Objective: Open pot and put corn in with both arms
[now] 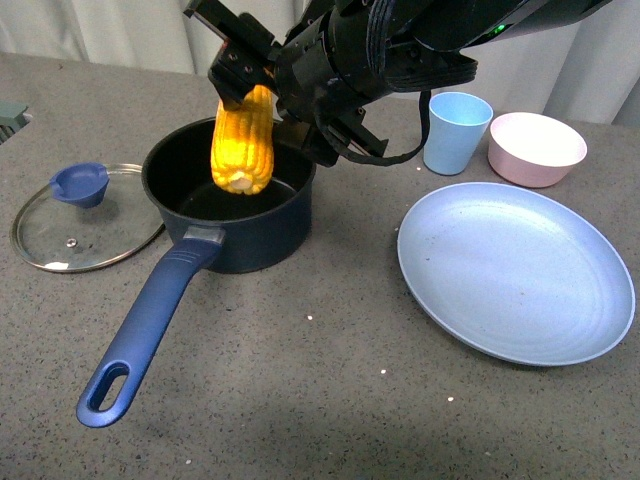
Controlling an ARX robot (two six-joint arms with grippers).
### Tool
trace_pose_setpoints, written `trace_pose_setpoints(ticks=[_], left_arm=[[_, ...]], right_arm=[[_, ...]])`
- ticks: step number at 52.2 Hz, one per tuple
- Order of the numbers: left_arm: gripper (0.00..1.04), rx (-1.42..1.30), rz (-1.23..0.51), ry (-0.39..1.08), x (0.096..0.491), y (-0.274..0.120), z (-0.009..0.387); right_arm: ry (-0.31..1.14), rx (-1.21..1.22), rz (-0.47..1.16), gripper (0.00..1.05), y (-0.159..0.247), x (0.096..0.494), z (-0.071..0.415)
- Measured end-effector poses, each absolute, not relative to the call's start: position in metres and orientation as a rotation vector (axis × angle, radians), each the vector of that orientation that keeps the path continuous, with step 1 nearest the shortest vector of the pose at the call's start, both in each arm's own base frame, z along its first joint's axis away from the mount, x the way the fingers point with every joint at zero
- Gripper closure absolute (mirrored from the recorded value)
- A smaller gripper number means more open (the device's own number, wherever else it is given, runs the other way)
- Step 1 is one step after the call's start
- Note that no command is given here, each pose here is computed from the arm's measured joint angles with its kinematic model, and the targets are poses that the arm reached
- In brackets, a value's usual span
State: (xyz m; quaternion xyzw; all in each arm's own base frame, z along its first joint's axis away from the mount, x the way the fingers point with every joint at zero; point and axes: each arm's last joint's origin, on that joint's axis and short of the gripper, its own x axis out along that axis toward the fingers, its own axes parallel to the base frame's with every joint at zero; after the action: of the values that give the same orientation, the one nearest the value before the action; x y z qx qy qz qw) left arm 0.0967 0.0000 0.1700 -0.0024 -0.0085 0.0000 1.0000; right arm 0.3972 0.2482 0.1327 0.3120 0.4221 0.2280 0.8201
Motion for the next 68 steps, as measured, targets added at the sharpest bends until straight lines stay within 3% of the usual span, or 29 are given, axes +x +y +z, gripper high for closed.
trace_pose_setpoints(ticks=[12, 18, 23, 32, 42, 59, 68], left_arm=[[0.06, -0.005, 0.0, -0.017, 0.097, 0.0, 0.17], [0.06, -0.005, 0.0, -0.017, 0.097, 0.0, 0.17], [0.06, -0.005, 0.0, -0.017, 0.097, 0.0, 0.17], [0.06, -0.005, 0.0, -0.017, 0.097, 0.0, 0.17], [0.06, -0.005, 0.0, -0.017, 0.097, 0.0, 0.17], [0.06, -0.005, 0.0, -0.017, 0.097, 0.0, 0.17], [0.06, -0.005, 0.0, -0.017, 0.097, 0.0, 0.17]], right_arm=[[0.904, 0.659, 0.476, 0.07, 0.243, 0.391, 0.127], [0.865, 0.65, 0.463, 0.09, 0.235, 0.383, 0.133], [0.752, 0.598, 0.429, 0.09, 0.216, 0.368, 0.152], [0.514, 0.397, 0.299, 0.09, 0.156, 0.324, 0.177], [0.348, 0.168, 0.193, 0.09, 0.095, 0.265, 0.187], [0.296, 0.059, 0.049, 0.09, 0.043, 0.186, 0.184], [0.035, 0.029, 0.005, 0.35, 0.029, 0.167, 0.18]])
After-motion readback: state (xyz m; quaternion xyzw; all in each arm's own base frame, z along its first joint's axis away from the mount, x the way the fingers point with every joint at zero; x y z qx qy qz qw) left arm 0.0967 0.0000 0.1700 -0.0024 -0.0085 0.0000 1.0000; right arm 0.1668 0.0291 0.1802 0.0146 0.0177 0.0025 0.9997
